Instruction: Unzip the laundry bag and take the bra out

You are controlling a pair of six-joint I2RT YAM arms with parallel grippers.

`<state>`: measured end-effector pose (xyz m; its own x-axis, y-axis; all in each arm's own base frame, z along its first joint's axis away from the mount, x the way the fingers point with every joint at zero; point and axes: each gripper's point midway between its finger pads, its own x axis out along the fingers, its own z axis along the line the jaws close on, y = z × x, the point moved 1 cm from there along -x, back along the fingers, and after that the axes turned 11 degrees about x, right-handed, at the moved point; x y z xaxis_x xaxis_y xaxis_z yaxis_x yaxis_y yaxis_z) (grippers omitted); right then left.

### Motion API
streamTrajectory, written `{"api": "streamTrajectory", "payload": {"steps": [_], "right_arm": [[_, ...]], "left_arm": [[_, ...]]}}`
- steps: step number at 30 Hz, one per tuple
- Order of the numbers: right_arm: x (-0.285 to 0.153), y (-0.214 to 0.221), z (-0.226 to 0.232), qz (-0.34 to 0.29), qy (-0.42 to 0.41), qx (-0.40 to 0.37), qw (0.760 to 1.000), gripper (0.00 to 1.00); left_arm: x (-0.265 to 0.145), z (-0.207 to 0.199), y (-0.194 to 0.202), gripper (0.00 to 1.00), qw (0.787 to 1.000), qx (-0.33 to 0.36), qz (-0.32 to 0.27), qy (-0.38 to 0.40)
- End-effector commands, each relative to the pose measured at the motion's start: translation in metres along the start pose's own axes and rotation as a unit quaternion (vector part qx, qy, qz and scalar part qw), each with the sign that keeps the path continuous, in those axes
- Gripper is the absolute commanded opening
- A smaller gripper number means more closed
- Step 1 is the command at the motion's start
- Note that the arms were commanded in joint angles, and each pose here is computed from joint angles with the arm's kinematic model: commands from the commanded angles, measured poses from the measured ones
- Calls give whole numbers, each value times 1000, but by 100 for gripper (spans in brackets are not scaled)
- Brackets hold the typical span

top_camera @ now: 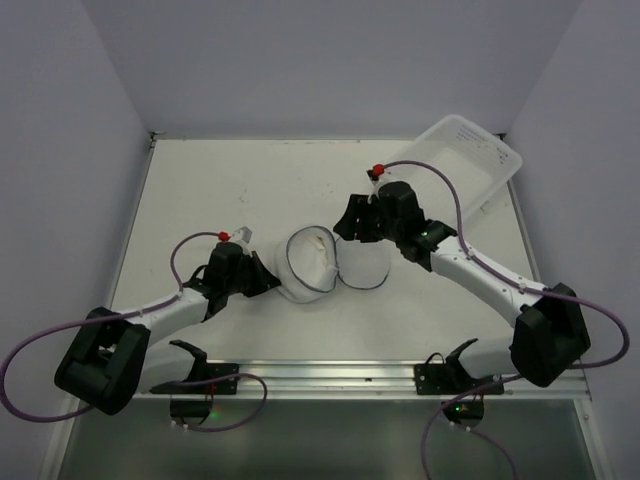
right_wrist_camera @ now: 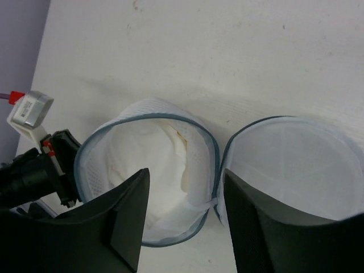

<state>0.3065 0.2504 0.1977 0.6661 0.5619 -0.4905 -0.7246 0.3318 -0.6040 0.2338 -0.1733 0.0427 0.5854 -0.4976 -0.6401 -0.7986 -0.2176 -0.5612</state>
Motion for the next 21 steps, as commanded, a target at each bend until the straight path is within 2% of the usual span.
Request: {"api": "streamTrajectory", "payload": {"steps": [1,9,15,19,21], "right_arm": [[20,20,18,40,-32,-28,998,55],[48,60,35,83,-45,-90,991,57],[72,72,20,94,0,-102,990,68],[89,94,11,126,14,-105,986,77],[95,106,9,143,15,-105,984,78]], "left_arm": [[4,-6,-2,0,999,-7,-12,30],[6,-9,0,0,999,-10,-6,42],[5,-13,-6,0,999,-10,-13,47],[6,-14,-8,0,999,-10,-16,48],[7,-14,-8,0,999,-9,-14,49]]}}
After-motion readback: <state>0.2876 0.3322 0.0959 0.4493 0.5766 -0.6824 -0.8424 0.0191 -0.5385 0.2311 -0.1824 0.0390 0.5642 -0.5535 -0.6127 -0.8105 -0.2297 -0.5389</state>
